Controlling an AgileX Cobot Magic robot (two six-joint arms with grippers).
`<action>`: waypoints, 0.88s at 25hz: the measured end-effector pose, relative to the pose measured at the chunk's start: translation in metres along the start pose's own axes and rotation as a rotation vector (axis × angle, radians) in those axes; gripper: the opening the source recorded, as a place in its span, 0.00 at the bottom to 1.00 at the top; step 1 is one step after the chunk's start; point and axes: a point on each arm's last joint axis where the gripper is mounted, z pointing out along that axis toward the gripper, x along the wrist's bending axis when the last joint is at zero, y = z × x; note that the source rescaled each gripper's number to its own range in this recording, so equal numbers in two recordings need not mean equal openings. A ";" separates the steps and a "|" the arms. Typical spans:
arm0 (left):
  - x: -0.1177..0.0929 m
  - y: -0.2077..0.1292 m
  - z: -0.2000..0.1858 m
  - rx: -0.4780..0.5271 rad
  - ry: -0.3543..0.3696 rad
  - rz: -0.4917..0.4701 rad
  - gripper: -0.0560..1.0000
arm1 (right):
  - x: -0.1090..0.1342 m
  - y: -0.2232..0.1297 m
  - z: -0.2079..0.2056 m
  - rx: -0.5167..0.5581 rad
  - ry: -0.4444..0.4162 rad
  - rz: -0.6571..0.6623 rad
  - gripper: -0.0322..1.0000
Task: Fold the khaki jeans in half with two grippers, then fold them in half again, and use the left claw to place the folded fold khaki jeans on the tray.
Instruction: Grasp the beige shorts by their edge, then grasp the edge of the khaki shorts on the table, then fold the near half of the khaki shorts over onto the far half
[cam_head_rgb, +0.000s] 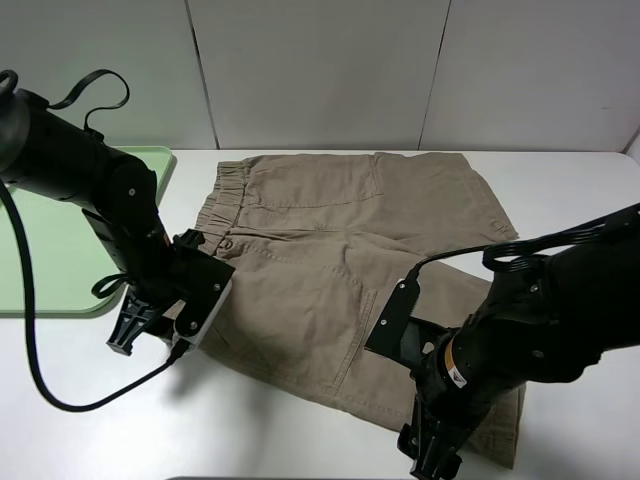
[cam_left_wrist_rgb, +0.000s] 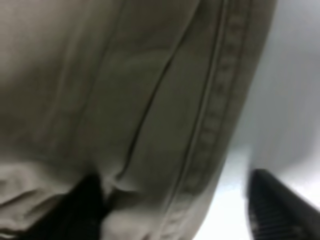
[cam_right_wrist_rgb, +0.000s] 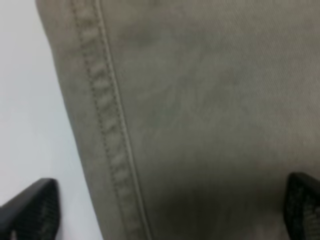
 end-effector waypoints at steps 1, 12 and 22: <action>0.000 0.000 0.000 -0.001 0.005 0.000 0.42 | 0.000 0.000 0.000 -0.001 0.000 0.000 0.83; 0.001 0.000 0.000 -0.005 0.015 -0.002 0.06 | 0.000 0.000 0.000 -0.004 0.000 -0.001 0.03; 0.002 0.001 0.000 -0.007 0.025 -0.003 0.06 | 0.000 -0.001 0.000 0.016 -0.001 -0.001 0.03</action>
